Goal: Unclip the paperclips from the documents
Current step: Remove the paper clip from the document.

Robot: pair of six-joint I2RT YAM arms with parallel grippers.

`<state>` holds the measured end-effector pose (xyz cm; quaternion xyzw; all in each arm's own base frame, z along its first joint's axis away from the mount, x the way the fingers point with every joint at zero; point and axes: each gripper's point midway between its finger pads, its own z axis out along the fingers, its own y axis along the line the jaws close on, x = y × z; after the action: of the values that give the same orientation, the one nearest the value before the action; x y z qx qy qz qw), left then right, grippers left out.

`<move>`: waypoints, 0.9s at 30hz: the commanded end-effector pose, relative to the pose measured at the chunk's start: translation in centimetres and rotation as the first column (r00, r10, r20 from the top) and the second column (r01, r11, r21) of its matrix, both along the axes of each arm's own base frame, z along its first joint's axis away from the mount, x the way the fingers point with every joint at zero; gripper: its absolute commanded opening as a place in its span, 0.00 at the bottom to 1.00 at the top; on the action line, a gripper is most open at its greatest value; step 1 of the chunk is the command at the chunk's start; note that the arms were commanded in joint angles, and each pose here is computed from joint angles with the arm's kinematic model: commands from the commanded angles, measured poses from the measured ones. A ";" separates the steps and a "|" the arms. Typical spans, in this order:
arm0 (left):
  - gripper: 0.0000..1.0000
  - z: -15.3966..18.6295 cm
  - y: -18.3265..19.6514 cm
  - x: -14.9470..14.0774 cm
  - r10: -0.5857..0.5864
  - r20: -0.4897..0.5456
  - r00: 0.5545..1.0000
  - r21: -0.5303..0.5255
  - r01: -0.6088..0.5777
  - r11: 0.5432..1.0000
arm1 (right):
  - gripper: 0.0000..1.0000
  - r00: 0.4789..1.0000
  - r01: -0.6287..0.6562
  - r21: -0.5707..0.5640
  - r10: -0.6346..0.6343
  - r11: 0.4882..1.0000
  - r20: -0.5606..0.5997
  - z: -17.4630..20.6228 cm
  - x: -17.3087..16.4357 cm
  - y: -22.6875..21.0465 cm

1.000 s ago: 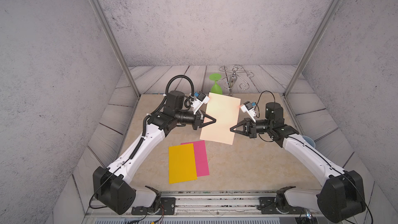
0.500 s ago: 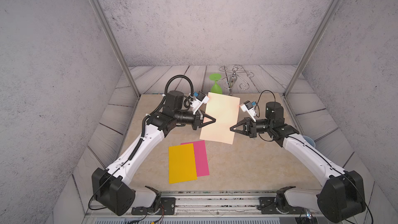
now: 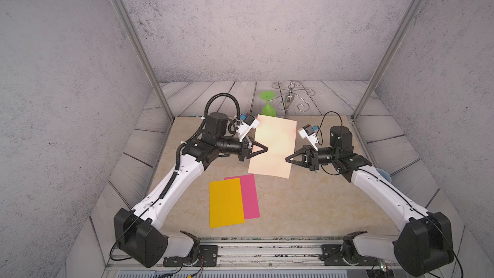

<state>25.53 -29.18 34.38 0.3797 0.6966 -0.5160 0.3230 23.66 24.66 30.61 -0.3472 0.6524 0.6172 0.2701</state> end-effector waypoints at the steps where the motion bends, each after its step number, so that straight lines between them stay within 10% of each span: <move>1: 0.00 0.6 0.7 0.0 0.009 0.024 1.000 -0.006 -0.008 1.000 | 0.05 0.999 0.017 0.006 -0.017 1.000 0.032 0.8 0.4 -0.4; 27: 0.00 0.6 0.9 0.2 0.011 0.025 1.000 -0.006 -0.011 1.000 | 0.08 0.999 0.022 0.004 -0.022 1.000 0.025 0.6 0.7 -0.7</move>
<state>25.91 -28.79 34.29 0.3748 0.7003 -0.5132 0.3251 24.06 24.22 30.60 -0.3415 0.6561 0.6145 0.2745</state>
